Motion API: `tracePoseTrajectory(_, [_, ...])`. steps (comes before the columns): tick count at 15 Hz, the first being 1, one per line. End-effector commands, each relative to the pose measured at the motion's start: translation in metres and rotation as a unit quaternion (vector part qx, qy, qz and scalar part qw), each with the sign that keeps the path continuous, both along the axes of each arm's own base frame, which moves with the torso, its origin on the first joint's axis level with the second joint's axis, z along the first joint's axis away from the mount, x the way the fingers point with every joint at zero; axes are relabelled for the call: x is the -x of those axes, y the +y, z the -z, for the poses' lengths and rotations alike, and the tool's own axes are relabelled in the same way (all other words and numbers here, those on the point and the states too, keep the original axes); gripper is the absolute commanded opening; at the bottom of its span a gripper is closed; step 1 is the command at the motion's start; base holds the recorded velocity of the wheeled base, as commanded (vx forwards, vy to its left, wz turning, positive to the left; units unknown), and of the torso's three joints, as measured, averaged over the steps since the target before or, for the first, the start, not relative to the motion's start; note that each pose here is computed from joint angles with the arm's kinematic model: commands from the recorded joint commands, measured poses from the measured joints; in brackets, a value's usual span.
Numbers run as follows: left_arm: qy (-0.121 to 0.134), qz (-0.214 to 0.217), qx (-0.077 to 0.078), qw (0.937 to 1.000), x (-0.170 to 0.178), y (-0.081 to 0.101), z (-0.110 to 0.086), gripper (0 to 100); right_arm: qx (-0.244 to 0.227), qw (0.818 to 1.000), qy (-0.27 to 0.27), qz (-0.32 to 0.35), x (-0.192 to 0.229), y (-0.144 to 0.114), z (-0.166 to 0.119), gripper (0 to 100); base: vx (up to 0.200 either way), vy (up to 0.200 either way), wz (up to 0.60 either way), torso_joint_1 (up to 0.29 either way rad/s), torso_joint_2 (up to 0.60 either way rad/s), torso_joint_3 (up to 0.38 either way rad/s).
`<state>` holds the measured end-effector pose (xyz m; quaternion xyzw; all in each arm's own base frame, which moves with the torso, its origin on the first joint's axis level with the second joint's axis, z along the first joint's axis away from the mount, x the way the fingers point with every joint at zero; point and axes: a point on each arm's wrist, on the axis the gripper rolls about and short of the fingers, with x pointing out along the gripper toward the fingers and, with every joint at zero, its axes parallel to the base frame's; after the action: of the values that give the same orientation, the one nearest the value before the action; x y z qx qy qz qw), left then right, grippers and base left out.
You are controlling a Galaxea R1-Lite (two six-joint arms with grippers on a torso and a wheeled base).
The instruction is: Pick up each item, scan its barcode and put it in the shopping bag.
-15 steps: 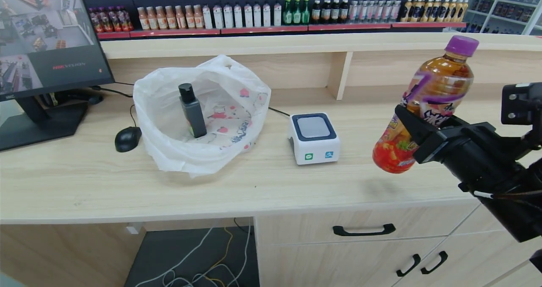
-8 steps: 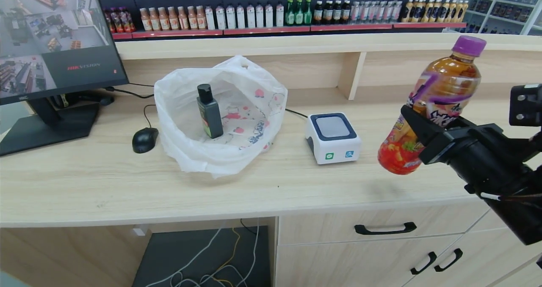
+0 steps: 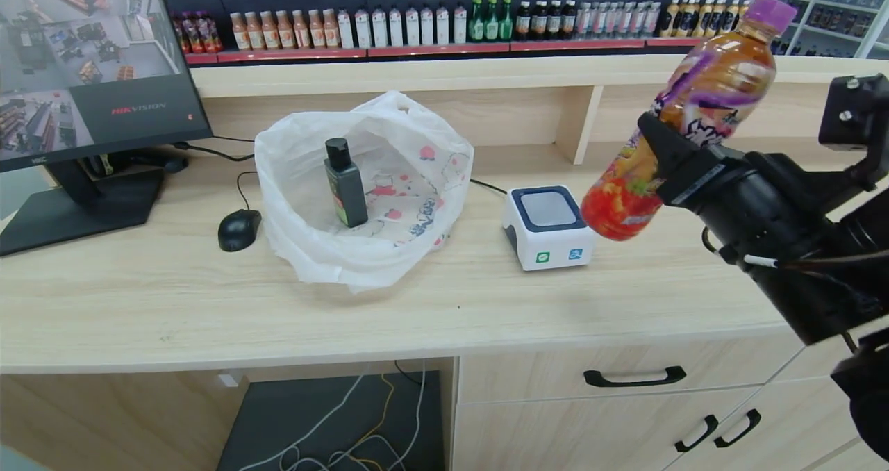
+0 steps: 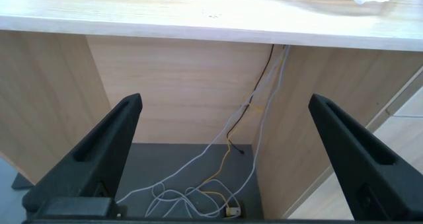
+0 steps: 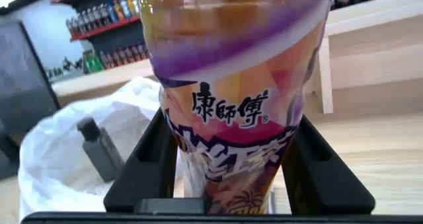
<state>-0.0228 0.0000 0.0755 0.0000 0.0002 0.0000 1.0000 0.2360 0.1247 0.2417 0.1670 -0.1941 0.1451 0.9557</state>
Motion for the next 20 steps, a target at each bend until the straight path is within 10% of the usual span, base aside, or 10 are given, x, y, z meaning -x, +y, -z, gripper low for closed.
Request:
tracePoseTrajectory(1, [0.000, 0.000, 0.000, 1.0000, 0.000, 0.000, 0.000, 100, -0.059, 0.998, 0.010, -0.018, -0.018, 0.029, -0.009, 0, 0.000, 0.000, 0.00, 0.000, 0.00, 0.000])
tracePoseTrajectory(20, [0.000, 0.000, 0.000, 1.0000, 0.000, 0.000, 0.000, 100, -0.433, 0.883, 0.140, -0.115, -0.066, 0.046, 0.007, 0, 0.000, 0.000, 0.00, 0.000, 0.00, 0.000])
